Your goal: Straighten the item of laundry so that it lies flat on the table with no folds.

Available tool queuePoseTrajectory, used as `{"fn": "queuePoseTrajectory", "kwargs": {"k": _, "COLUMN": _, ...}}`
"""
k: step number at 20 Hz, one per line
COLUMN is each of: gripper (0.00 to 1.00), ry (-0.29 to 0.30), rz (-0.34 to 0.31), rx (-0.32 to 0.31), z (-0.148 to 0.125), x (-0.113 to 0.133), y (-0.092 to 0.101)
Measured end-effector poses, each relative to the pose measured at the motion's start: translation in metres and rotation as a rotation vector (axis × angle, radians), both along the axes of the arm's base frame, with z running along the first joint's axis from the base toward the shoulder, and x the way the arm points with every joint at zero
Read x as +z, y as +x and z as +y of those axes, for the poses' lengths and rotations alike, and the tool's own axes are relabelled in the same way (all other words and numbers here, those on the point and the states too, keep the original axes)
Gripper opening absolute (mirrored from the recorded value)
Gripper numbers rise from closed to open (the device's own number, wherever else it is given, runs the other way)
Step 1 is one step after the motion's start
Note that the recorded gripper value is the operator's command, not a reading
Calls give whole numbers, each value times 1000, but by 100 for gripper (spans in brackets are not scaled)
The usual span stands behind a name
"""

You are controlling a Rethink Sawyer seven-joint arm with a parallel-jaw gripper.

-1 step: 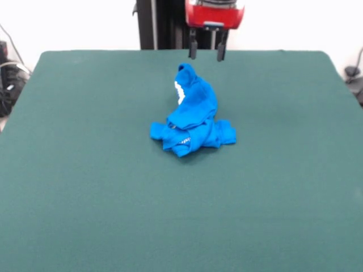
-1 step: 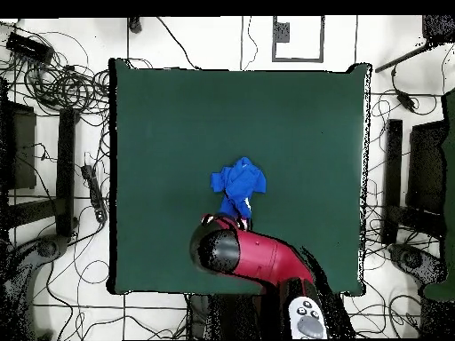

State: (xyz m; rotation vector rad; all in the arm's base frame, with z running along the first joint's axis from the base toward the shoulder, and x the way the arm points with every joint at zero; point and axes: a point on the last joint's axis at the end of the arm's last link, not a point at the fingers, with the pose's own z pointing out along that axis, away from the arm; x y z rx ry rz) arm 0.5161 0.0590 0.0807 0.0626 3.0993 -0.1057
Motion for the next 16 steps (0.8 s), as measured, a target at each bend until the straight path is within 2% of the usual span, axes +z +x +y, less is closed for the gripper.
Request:
{"fn": "queuePoseTrajectory", "kwargs": {"k": 10, "gripper": 100, "ry": -11, "rz": -70, "rx": 6, "z": -5, "x": 15, "y": 36}}
{"fn": "queuePoseTrajectory", "kwargs": {"k": 16, "gripper": 100, "ry": -21, "rz": -112, "rx": -16, "z": -23, "x": 21, "y": 60}}
